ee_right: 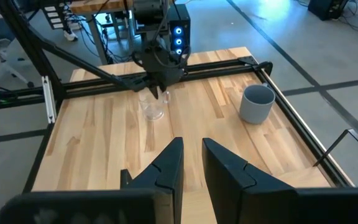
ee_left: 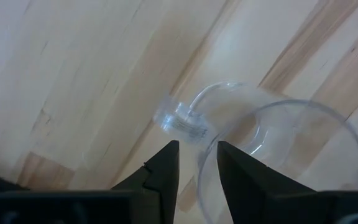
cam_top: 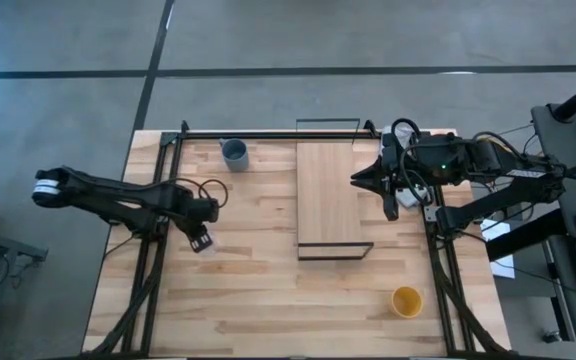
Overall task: Stack small to large cups/mugs on shelf
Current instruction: Put the transparent mug on the shelf
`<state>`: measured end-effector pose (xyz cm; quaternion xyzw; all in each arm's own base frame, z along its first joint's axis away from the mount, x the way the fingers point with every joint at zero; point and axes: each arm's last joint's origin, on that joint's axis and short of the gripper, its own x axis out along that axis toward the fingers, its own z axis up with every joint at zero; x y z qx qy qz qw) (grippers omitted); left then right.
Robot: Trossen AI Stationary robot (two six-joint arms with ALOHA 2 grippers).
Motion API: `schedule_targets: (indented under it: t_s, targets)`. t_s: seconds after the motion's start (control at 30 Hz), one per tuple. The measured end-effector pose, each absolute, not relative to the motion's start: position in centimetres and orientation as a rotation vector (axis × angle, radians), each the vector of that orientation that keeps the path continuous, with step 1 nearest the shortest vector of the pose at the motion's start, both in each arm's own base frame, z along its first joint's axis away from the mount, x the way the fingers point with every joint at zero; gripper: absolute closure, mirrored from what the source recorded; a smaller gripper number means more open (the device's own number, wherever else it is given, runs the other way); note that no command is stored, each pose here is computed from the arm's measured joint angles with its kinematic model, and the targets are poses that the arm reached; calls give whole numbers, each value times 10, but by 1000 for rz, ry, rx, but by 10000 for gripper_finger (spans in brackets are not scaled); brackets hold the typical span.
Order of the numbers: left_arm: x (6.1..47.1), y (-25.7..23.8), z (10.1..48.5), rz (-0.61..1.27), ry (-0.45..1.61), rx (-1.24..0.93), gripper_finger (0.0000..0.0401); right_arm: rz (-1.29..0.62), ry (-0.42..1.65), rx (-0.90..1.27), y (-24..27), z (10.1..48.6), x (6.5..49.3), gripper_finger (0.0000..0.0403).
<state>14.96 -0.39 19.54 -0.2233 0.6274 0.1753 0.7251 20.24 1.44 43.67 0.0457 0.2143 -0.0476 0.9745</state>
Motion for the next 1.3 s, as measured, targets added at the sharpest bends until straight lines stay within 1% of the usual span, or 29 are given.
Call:
schedule_targets:
  t_s: [0.1,0.3,0.53,0.73,0.9,1.03,1.3]
  targets:
    - [151,-4,195,386,1382,-493,330,-96,433,92,14,437,202,349]
    - [154,-4,195,381,1369,-495,394,-96,433,92,14,437,202,349]
    - [154,-4,195,381,1369,-494,400,-96,432,92,14,437,202,349]
    - [161,-4,208,356,1328,-487,400,-96,432,92,14,437,202,349]
    - [170,-4,229,344,1254,-461,401,-96,431,93,14,437,202,349]
    - [177,-2,251,343,1167,-399,401,-96,431,92,14,437,202,349]
    - [193,2,305,382,941,-254,401,-96,430,92,14,437,203,349]
